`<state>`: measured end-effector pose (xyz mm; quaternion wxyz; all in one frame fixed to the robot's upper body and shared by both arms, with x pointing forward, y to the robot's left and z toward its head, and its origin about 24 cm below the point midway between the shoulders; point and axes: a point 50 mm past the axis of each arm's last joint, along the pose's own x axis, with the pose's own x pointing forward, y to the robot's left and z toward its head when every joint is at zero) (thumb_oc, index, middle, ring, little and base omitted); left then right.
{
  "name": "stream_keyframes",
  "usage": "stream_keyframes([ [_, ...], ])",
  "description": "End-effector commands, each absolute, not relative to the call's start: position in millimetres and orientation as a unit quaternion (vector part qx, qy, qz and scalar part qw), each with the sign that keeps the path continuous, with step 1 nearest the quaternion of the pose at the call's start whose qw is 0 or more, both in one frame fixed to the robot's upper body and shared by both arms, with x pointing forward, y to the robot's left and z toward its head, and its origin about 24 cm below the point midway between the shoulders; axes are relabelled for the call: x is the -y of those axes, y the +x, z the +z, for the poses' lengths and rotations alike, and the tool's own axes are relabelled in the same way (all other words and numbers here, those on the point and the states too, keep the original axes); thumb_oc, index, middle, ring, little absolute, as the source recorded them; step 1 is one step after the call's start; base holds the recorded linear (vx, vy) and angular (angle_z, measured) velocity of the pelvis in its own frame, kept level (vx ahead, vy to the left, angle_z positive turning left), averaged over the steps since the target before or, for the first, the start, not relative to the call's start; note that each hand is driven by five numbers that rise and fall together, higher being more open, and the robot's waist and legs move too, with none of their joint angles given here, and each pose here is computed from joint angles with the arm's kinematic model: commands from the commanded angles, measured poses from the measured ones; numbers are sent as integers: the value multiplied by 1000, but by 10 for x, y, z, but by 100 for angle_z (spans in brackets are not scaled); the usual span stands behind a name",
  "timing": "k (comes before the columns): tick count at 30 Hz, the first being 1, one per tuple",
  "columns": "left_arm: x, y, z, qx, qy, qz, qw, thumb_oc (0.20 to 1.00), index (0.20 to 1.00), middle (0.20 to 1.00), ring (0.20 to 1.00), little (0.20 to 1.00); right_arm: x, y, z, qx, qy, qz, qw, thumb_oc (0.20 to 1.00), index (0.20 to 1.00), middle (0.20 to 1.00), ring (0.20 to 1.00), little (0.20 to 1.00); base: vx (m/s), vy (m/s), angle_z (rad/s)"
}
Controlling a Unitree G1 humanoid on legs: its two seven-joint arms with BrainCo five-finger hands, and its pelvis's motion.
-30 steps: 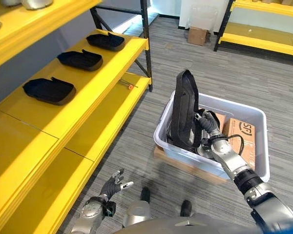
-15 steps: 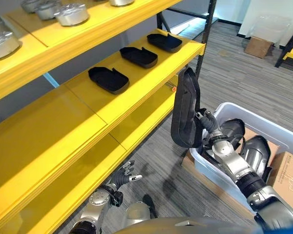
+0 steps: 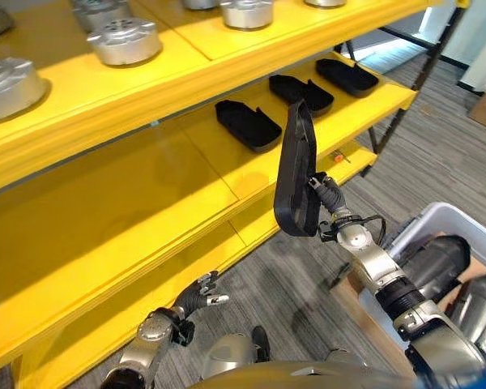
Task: Move parts from the plastic box to the shelf.
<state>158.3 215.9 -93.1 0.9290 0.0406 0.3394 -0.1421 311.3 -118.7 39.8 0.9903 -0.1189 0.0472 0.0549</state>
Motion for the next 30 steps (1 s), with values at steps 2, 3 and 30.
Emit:
stream_keyframes([
  [2,-2082,1787,-764,-278,36,-156,947,1000,1000,1000,1000,1000,1093,3195,761,37,-107,65,991,200,200,200,200,200,-32,267,39],
  [3,-2071,1781,-769,-278,34,-156,947,1000,1000,1000,1000,1000,1065,3201,761,36,-106,66,991,200,200,200,200,200,-86,253,31],
  [30,-1687,1991,-749,-270,42,-211,938,1000,1000,1000,1000,1000,979,3112,534,0,-159,127,979,200,200,200,200,200,68,25,47],
])
